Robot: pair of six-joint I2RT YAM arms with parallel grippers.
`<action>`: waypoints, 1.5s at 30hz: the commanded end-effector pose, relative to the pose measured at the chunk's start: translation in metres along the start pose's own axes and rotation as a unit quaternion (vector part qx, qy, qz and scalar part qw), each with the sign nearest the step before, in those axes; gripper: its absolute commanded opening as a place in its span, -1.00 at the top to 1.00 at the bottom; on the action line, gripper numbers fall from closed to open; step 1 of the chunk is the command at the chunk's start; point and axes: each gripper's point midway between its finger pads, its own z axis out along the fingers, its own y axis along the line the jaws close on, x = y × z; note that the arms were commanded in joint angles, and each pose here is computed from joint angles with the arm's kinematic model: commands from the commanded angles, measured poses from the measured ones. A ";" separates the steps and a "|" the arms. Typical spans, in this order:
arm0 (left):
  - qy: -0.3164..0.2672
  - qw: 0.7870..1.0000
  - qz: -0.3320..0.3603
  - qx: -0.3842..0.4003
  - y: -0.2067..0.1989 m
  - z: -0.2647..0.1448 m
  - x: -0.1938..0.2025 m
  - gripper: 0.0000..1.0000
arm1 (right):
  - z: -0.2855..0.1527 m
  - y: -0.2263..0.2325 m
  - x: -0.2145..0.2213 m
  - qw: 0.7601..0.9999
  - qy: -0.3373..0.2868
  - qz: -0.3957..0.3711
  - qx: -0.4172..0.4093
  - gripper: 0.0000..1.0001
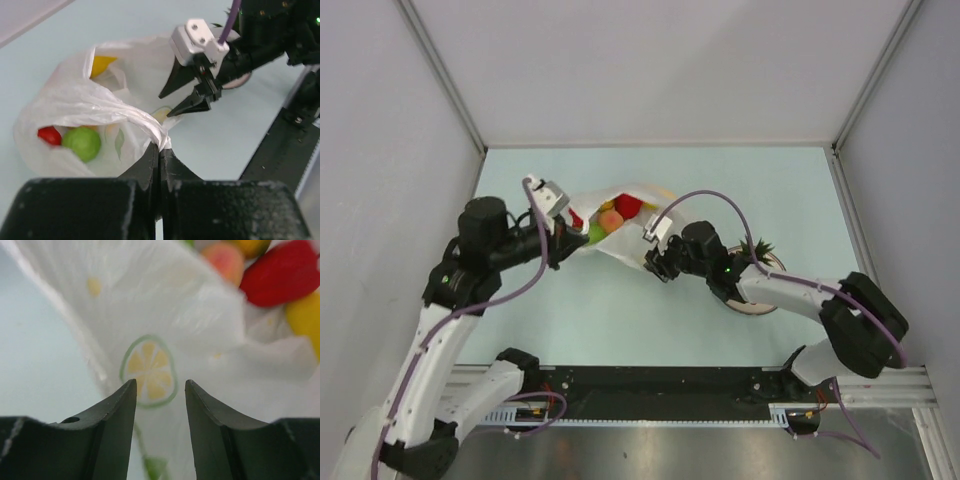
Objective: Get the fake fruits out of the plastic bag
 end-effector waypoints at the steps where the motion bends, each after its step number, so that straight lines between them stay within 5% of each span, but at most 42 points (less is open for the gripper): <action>1: 0.033 0.998 -0.034 0.049 -0.032 -0.021 0.030 0.99 | -0.028 0.017 -0.056 0.997 -0.068 -0.024 -0.019 0.03; 8: 0.069 0.993 -0.090 0.041 -0.027 -0.008 0.073 0.99 | -0.024 0.023 -0.115 0.990 -0.138 -0.020 -0.017 0.03; 16: 0.040 0.988 -0.137 -0.052 0.011 0.004 0.071 0.95 | 0.044 0.053 -0.068 0.995 -0.086 -0.035 -0.044 0.15; 21: 0.029 0.987 -0.141 -0.065 0.017 0.001 0.064 0.97 | 0.084 -0.001 -0.079 0.994 -0.083 0.055 0.044 -0.45; 27: 0.031 0.988 -0.141 -0.062 0.018 0.003 0.070 0.98 | 0.126 -0.032 -0.051 0.992 -0.047 0.083 0.079 -0.95; 39: 0.033 0.988 -0.130 -0.071 0.027 0.006 0.063 0.99 | 0.173 -0.008 -0.006 0.995 0.047 0.075 0.041 -0.99; 40: 0.032 0.989 -0.129 -0.071 0.027 0.007 0.064 0.99 | 0.172 -0.008 -0.005 0.995 0.050 0.074 0.042 -0.95; 44: 0.029 0.988 -0.131 -0.077 0.032 0.009 0.066 0.99 | 0.160 -0.007 -0.018 0.997 0.048 0.059 0.007 0.03; 45: 0.026 0.988 -0.128 -0.078 0.033 0.010 0.065 0.99 | 0.153 -0.006 -0.035 0.998 0.033 0.053 0.002 0.12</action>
